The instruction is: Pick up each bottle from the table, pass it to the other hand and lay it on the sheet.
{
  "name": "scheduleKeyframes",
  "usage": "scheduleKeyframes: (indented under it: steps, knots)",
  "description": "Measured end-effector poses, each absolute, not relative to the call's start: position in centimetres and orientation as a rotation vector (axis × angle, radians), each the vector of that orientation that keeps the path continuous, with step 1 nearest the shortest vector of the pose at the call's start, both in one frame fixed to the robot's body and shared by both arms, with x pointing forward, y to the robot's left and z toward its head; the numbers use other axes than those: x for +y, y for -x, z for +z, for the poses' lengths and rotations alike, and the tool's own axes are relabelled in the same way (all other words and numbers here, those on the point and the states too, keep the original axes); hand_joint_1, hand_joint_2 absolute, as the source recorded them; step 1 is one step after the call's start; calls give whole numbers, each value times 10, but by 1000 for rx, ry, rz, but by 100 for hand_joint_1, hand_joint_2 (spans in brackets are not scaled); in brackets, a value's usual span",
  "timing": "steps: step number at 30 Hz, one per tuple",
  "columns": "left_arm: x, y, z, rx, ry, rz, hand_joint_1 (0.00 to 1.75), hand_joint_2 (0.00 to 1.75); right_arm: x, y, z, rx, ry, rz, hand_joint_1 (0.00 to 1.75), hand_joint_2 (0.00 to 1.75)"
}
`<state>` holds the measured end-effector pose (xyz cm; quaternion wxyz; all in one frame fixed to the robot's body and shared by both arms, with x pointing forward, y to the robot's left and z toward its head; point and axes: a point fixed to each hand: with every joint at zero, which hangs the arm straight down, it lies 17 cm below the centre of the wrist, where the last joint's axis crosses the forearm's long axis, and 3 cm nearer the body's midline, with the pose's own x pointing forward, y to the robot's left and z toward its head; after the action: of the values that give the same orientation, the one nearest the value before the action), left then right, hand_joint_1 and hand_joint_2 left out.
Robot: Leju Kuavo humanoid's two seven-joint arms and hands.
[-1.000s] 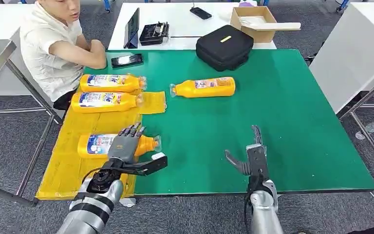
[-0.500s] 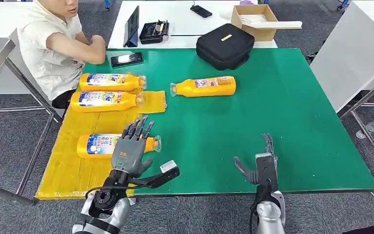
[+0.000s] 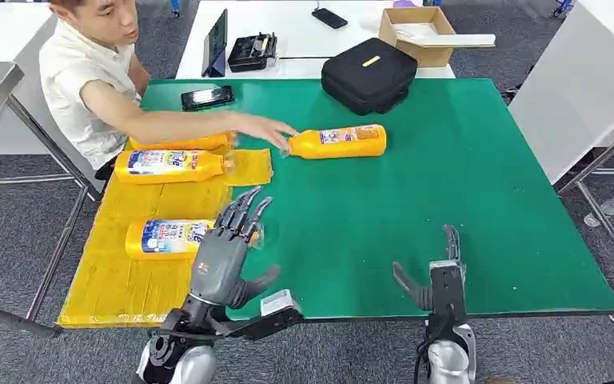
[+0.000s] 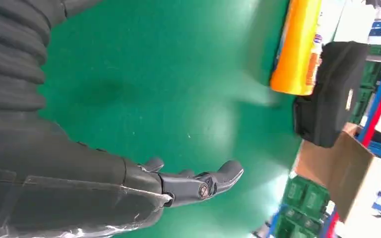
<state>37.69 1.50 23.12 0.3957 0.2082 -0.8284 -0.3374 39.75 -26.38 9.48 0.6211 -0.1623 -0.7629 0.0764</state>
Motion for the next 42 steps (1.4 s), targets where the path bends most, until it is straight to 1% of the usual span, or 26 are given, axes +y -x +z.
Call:
scheduleKeyframes:
  steps: [4, 10, 17, 27, 31, 36, 42]
  knots:
    - [23, -370, 251, -2147, -498, -776, 0, 175, -271, -398, 114, -1790, 405, 174, 0, 175]
    - [27, -366, 260, -2167, -488, -742, 0, 175, -275, -396, 125, -1810, 423, 171, 0, 175]
    - [30, -360, 260, -2173, -359, -659, 0, 175, -279, -392, 130, -1819, 444, 171, 0, 175]
    - [42, -361, 256, -2160, -306, -583, 0, 175, -281, -390, 124, -1803, 439, 142, 0, 175]
    - [50, -362, 256, -2151, -238, -508, 0, 175, -281, -392, 126, -1806, 445, 151, 0, 175]
    - [54, -363, 254, -2139, -225, -488, 0, 175, -279, -395, 128, -1807, 459, 173, 0, 175]
    - [55, -361, 258, -2161, -183, -457, 0, 175, -268, -400, 150, -1821, 781, 436, 0, 175]
